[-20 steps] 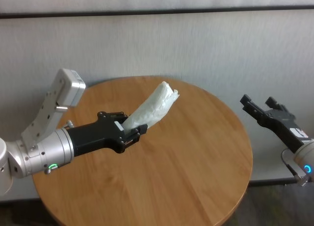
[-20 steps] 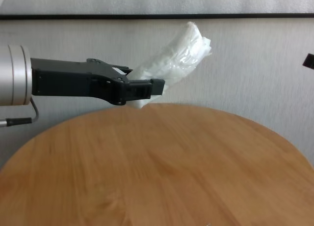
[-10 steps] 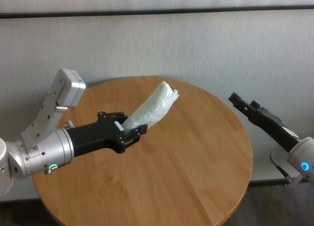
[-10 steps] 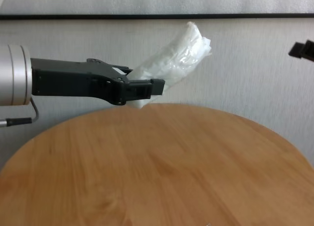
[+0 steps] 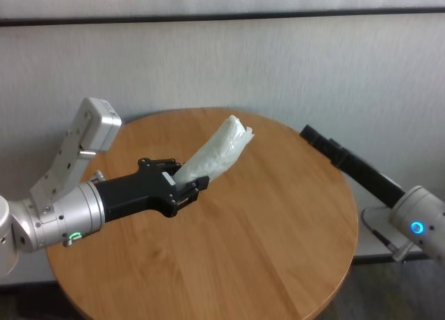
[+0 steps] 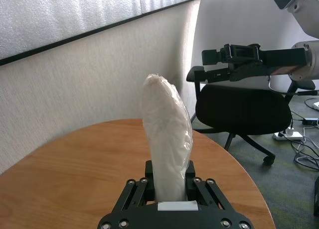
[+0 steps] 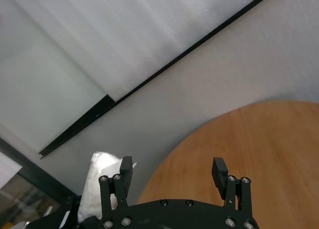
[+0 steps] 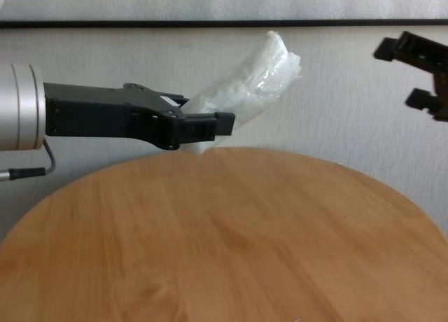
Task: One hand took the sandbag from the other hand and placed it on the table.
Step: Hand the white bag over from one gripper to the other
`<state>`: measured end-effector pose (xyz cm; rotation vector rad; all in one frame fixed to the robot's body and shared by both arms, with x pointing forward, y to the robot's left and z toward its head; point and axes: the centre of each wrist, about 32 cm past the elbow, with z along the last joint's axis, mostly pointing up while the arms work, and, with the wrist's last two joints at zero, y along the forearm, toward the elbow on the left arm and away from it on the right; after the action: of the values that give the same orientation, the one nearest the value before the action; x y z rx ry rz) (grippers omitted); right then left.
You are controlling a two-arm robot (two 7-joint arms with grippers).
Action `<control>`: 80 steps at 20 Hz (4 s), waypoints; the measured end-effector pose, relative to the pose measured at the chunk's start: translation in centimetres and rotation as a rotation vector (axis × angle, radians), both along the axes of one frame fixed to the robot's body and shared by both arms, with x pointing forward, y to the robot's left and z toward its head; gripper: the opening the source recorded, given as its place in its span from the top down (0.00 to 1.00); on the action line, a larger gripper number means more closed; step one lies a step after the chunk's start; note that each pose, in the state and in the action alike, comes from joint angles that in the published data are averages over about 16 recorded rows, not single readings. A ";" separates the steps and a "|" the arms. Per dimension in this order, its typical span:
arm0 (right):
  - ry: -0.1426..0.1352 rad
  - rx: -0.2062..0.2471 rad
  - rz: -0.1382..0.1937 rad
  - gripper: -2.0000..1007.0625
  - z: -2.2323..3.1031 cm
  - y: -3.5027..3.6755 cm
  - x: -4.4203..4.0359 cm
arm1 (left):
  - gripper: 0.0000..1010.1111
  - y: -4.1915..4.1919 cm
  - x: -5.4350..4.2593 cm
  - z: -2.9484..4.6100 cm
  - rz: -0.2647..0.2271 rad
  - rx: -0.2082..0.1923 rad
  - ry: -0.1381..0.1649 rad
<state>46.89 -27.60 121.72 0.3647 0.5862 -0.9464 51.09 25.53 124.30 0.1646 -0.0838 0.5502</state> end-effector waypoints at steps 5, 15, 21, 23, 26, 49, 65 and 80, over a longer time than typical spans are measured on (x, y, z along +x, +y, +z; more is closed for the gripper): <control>0.025 0.036 0.061 0.01 0.31 0.94 0.07 | 0.65 0.00 0.00 0.00 0.000 0.000 0.000; 0.063 0.089 0.154 0.01 0.66 2.71 0.35 | 0.65 0.00 0.00 0.00 0.000 0.000 0.000; 0.078 0.109 0.191 0.01 0.73 3.78 0.71 | 0.65 0.00 0.00 0.00 0.000 0.000 0.000; 0.083 0.114 0.201 0.01 0.72 4.09 0.84 | 0.65 0.00 0.00 0.00 0.000 0.000 0.000; 0.089 0.120 0.213 0.01 0.67 4.49 1.06 | 0.65 0.00 0.00 0.00 0.000 0.000 0.000; 0.121 0.127 0.268 0.01 0.32 6.37 3.08 | 0.65 0.00 0.00 0.00 0.000 0.000 0.000; 0.137 0.128 0.274 0.01 0.33 6.98 3.88 | 0.65 0.00 0.00 0.00 0.000 0.000 0.000; 0.137 0.126 0.272 0.18 0.31 6.92 3.82 | 0.65 0.00 0.00 0.00 0.000 0.000 0.000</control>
<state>50.71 -20.68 122.03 0.3246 0.8021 -0.6778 51.09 25.53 124.30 0.1646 -0.0838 0.5502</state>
